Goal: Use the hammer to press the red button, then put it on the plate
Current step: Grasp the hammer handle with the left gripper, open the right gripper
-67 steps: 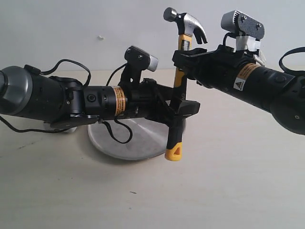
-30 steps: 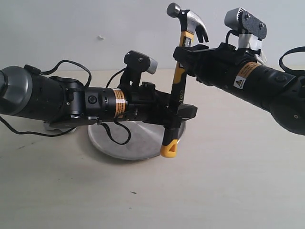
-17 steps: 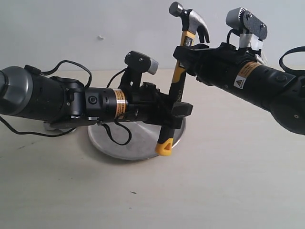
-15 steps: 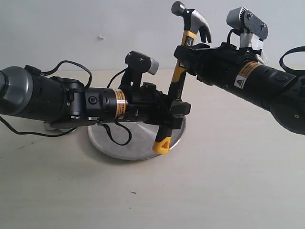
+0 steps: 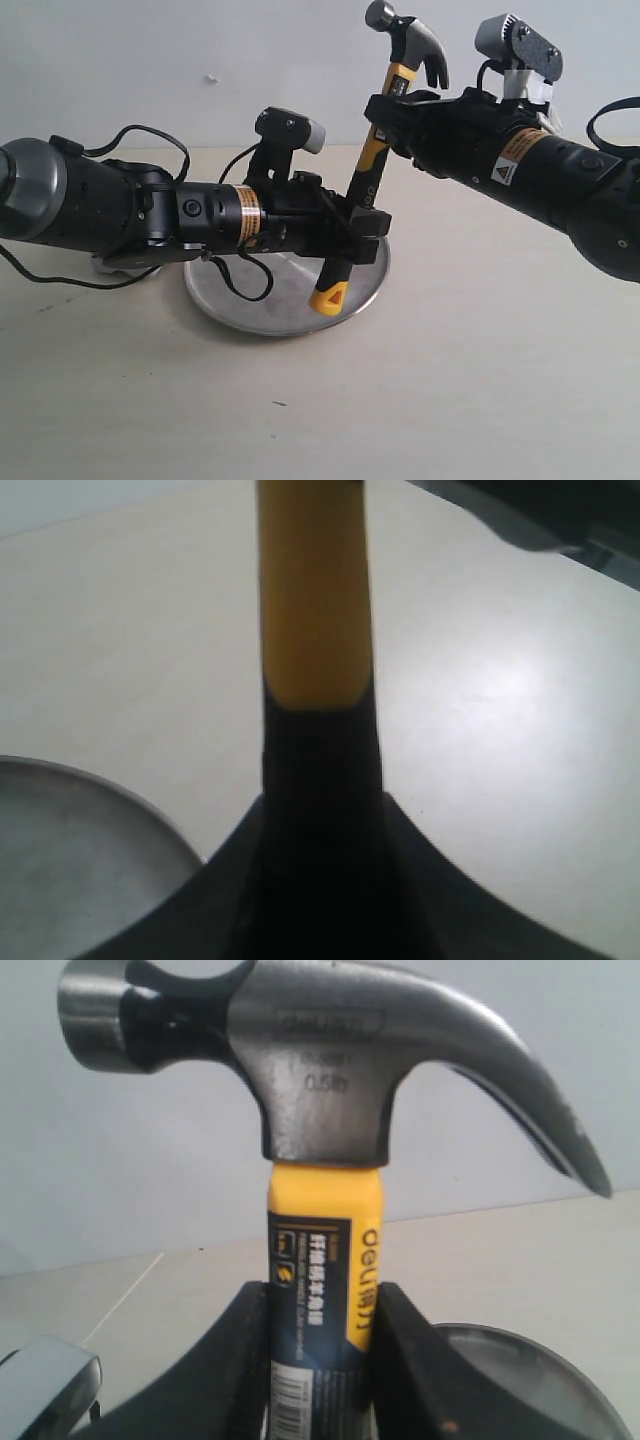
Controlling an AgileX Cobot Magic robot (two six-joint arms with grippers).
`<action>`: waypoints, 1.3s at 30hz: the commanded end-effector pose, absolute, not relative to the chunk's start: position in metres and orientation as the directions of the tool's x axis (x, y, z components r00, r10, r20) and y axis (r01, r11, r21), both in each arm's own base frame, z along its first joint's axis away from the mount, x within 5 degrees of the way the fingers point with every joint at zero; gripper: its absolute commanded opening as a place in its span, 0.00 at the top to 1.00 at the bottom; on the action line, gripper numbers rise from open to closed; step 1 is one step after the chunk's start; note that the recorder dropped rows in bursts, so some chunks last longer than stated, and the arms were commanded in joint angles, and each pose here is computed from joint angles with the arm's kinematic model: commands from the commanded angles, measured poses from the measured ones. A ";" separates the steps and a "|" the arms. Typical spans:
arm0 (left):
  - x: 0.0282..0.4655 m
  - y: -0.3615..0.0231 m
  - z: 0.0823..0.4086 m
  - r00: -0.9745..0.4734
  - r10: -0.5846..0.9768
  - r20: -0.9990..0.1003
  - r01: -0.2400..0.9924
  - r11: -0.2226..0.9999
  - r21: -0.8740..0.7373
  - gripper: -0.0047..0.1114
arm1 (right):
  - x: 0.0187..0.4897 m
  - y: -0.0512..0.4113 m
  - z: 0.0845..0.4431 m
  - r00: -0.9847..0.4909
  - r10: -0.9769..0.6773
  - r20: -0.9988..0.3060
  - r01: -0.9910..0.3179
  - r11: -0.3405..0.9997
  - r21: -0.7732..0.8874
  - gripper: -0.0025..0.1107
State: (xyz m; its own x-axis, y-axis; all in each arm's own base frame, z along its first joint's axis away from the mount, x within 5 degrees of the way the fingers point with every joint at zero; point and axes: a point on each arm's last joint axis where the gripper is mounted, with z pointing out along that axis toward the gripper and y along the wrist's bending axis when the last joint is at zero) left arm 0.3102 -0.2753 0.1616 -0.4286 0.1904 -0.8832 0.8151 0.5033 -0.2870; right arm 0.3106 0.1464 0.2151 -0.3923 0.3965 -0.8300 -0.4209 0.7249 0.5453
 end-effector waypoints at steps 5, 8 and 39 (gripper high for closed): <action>0.309 -0.278 0.163 -0.422 0.185 -0.888 0.828 0.478 -0.293 0.96 | 0.312 0.149 0.231 -0.292 0.383 -0.876 -0.503 0.718 0.481 0.94; 0.307 -0.278 0.162 -0.407 0.208 -0.889 0.841 0.465 -0.276 0.96 | 0.312 0.149 0.231 -0.285 0.373 -0.883 -0.507 0.723 0.469 0.87; 0.335 -0.185 0.198 -0.485 -0.259 -0.835 0.797 0.262 -0.545 0.96 | 0.309 0.152 0.229 -0.257 0.282 -0.924 -0.563 0.734 0.380 0.55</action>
State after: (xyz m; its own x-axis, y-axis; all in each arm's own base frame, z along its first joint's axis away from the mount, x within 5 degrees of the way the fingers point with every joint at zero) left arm 0.3375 -0.1860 0.1818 -0.5329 -0.1900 -0.8245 0.7625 0.3145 -0.5653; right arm 0.3106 0.1501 0.2240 -0.2859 0.3081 -0.9074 -0.5206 0.7450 0.4170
